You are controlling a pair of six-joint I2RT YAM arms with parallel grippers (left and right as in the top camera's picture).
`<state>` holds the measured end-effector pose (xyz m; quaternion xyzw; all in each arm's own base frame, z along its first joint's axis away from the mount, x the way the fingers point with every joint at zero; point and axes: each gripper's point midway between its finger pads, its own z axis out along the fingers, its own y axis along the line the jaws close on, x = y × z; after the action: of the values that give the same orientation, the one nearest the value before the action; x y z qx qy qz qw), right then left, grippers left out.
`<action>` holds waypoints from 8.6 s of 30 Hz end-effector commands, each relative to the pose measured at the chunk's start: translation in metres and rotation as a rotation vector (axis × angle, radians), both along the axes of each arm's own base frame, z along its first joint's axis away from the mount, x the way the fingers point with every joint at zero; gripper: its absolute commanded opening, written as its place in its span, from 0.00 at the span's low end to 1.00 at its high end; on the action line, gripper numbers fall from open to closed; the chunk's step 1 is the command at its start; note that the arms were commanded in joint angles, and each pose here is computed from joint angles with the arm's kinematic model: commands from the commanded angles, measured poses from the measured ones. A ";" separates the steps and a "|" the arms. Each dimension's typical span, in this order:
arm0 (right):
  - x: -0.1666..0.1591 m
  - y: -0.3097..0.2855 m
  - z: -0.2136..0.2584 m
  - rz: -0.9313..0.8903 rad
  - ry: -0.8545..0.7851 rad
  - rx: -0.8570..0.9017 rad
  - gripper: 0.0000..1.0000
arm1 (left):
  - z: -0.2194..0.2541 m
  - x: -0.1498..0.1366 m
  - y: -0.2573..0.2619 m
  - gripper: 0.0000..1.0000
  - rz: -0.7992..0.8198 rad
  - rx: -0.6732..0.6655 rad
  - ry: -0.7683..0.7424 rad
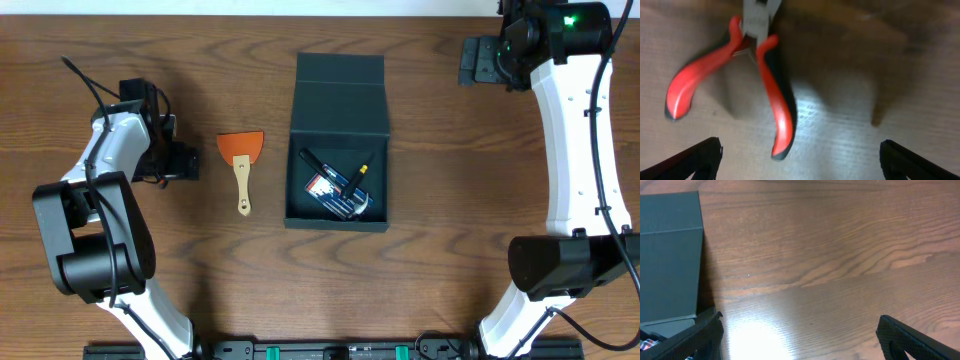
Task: Pack container
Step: 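Move the left gripper over the red-handled pliers, then lower the left gripper and grasp the red pliers, then carry the pliers over the box and release them inside, then move the left gripper to the orange scraper and grasp its handle, then lift the scraper and lower it into the box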
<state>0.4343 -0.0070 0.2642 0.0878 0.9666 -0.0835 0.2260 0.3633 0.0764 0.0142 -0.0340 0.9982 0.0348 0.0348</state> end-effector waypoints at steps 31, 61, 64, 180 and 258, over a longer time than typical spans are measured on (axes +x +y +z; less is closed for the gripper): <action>0.000 -0.002 0.007 -0.020 -0.023 0.009 0.99 | -0.022 0.011 0.000 0.86 0.040 -0.142 -0.041; 0.000 -0.002 0.007 -0.020 -0.023 0.009 0.99 | -0.023 -0.001 0.017 0.34 0.073 -0.041 0.013; 0.000 -0.002 0.007 -0.020 -0.023 0.009 0.99 | -0.023 -0.001 0.017 0.33 0.073 -0.041 0.014; 0.000 -0.002 0.007 -0.020 -0.023 0.009 0.99 | 0.188 -0.003 -0.183 0.53 -0.068 0.054 -0.402; 0.000 -0.002 0.007 -0.020 -0.023 0.009 0.99 | 0.059 0.014 -0.133 0.06 -0.052 -0.034 -0.215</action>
<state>0.4343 -0.0070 0.2642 0.0878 0.9666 -0.0835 0.2260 0.3595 -0.0664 0.0295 -0.0068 0.9972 -0.0087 0.0733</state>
